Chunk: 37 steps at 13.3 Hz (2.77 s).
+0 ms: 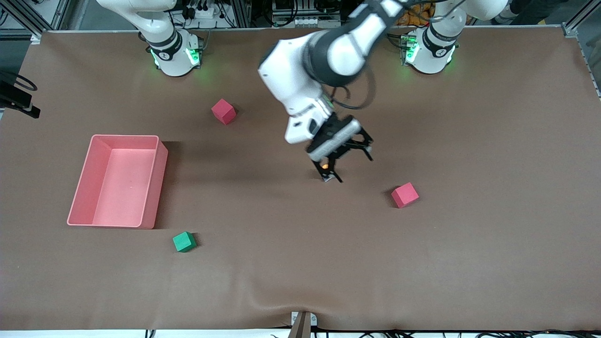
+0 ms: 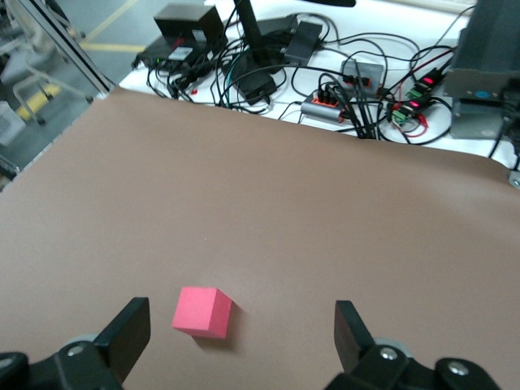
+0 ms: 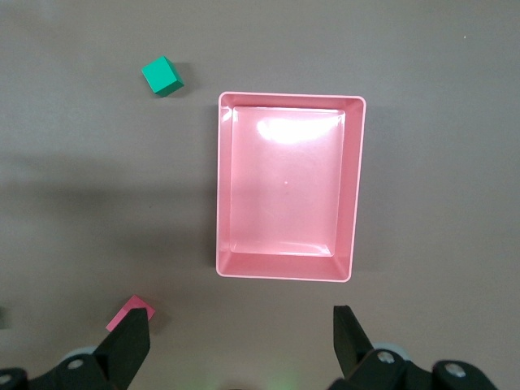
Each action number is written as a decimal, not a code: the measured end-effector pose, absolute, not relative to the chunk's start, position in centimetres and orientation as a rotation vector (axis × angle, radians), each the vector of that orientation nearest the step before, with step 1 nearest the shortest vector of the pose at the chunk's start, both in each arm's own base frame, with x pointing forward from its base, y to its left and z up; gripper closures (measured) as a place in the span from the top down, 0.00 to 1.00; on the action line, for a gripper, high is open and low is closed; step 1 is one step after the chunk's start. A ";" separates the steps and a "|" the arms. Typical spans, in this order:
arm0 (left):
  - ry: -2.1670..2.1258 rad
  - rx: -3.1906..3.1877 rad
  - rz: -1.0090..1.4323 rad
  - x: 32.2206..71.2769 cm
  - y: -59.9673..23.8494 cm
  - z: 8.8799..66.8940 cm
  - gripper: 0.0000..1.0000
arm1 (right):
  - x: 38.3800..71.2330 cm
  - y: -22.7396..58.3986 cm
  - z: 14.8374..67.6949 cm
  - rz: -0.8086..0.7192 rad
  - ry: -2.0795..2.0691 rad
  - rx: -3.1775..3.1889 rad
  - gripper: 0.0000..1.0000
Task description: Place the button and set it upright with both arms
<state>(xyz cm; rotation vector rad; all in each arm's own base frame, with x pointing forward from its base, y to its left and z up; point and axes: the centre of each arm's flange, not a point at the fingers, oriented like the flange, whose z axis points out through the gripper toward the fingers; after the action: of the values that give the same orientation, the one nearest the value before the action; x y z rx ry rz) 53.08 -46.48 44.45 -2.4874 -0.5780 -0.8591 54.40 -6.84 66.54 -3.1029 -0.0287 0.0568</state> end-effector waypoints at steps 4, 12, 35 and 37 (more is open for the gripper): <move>-0.662 -2.615 -0.707 56.8 -41.2 47.3 1.00 | 54.4 -6.8 66.5 0.057 -0.029 -3.103 1.00; -0.583 -2.807 -0.478 62.7 -28.7 52.8 1.00 | 54.4 -6.9 66.6 0.054 -0.026 -3.103 1.00; -0.348 -3.134 -0.114 50.8 -11.5 69.8 1.00 | 54.5 -6.9 66.7 0.040 -0.027 -3.105 1.00; -0.312 -3.131 -0.119 50.4 -8.8 69.9 1.00 | 54.5 -6.9 66.7 0.040 -0.026 -3.105 1.00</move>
<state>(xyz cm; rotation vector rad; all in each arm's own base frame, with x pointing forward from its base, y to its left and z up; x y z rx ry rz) 50.37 -8.83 69.86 -3.1307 -0.3125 -0.1186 54.50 -6.92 66.67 -3.1047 -0.0265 0.0402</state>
